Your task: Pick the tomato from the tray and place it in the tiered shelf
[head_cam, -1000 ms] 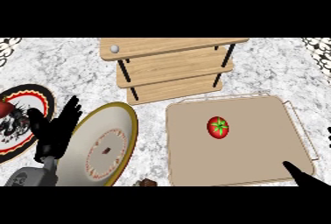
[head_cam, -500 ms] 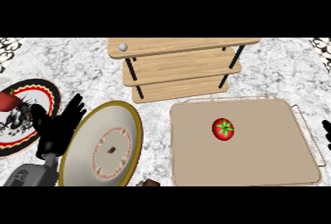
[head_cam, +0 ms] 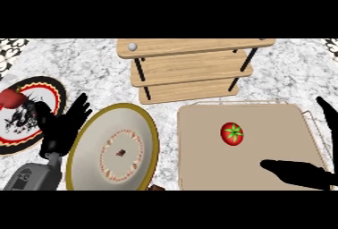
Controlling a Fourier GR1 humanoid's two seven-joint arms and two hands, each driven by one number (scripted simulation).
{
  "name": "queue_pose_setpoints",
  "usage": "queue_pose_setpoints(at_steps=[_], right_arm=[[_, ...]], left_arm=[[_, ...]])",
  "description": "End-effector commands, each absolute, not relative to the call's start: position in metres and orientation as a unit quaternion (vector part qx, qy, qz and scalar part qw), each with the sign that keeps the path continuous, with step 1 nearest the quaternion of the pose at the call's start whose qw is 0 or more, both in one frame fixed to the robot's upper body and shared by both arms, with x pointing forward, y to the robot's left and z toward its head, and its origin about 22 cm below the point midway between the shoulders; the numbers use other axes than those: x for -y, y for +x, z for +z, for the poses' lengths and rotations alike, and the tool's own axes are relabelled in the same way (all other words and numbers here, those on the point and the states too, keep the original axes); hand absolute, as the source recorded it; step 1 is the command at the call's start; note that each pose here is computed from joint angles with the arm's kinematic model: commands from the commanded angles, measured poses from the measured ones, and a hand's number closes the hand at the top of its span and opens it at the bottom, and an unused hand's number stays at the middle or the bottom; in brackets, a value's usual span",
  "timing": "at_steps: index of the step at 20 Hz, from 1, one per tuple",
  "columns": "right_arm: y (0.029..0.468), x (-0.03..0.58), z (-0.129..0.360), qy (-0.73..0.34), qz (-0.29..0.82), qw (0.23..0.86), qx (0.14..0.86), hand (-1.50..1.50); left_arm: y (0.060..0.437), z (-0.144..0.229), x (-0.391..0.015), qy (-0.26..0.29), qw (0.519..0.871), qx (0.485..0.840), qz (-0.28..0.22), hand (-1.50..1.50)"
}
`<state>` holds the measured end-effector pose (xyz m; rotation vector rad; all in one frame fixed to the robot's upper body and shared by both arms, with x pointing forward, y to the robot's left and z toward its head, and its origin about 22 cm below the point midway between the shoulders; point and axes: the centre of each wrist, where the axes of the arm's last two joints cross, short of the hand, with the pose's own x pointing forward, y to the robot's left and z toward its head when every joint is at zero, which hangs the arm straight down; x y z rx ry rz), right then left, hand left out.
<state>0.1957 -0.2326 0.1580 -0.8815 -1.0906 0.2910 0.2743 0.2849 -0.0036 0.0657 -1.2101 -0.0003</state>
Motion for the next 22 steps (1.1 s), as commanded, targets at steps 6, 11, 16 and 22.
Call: queue_pose_setpoints(at_steps=[6,11,16,22], right_arm=[[0.247,0.202,0.142,-0.429,0.135,0.819,0.357,-1.50],[0.264,0.174,0.126,-0.425,0.163,0.824,0.337,-1.50],[0.277,0.160,0.110,-0.437,0.160,0.830,0.307,-1.50],[0.285,0.144,0.106,-0.467,0.166,0.820,0.287,-1.50]], left_arm=[[0.258,-0.029,-0.283,0.032,0.845,0.534,0.002,0.00],[0.258,-0.026,-0.277,0.036,0.847,0.531,0.001,0.00],[0.260,-0.021,-0.289,0.055,0.843,0.536,0.014,0.00],[0.245,-0.030,-0.286,0.039,0.849,0.527,0.019,0.00]])
